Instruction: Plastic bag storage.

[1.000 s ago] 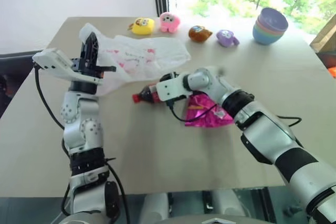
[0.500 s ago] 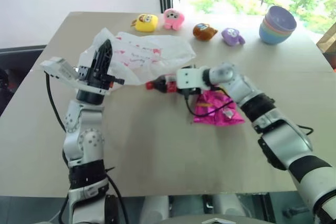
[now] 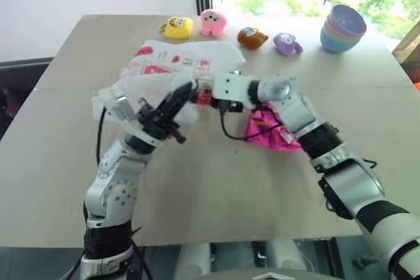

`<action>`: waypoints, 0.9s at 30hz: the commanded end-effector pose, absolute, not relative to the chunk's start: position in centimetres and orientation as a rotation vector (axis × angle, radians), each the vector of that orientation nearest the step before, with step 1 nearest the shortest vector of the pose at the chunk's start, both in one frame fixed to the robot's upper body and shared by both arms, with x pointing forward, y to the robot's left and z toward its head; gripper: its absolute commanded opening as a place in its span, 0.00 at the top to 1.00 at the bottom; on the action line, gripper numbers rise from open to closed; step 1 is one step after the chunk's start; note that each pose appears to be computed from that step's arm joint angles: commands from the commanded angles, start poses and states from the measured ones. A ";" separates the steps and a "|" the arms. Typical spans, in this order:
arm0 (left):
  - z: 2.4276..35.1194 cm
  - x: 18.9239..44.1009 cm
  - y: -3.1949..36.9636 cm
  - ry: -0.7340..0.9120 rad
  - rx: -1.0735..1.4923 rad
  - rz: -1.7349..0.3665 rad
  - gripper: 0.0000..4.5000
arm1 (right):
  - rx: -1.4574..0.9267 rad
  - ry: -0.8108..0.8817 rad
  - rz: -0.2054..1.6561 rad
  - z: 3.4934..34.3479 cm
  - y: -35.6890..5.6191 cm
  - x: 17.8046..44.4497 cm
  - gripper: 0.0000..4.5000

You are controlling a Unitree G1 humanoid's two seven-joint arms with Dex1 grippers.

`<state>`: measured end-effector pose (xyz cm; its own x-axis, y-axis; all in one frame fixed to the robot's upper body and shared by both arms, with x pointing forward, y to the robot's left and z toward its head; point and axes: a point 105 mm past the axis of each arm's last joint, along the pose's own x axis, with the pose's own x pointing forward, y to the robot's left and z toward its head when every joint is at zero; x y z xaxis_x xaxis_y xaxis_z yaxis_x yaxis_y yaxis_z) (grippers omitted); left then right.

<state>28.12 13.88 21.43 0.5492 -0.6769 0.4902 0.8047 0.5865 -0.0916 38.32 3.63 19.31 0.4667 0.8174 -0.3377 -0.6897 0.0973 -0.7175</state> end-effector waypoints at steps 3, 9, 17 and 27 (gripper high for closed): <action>20.0 25.5 10.7 -0.343 -0.260 -1.114 1.00 | -0.734 -0.339 1.157 23.3 8.4 36.6 0.36; 20.0 24.8 10.4 -0.337 -0.257 -1.155 1.00 | -0.330 -0.269 1.023 25.0 7.6 38.9 0.36; 20.9 25.5 12.2 -0.393 -0.266 -1.086 1.00 | -0.042 -0.167 0.754 26.1 0.0 42.2 0.36; 25.6 27.2 14.4 -0.591 -0.468 -0.985 1.00 | 0.223 0.047 0.476 24.7 -4.8 42.1 0.03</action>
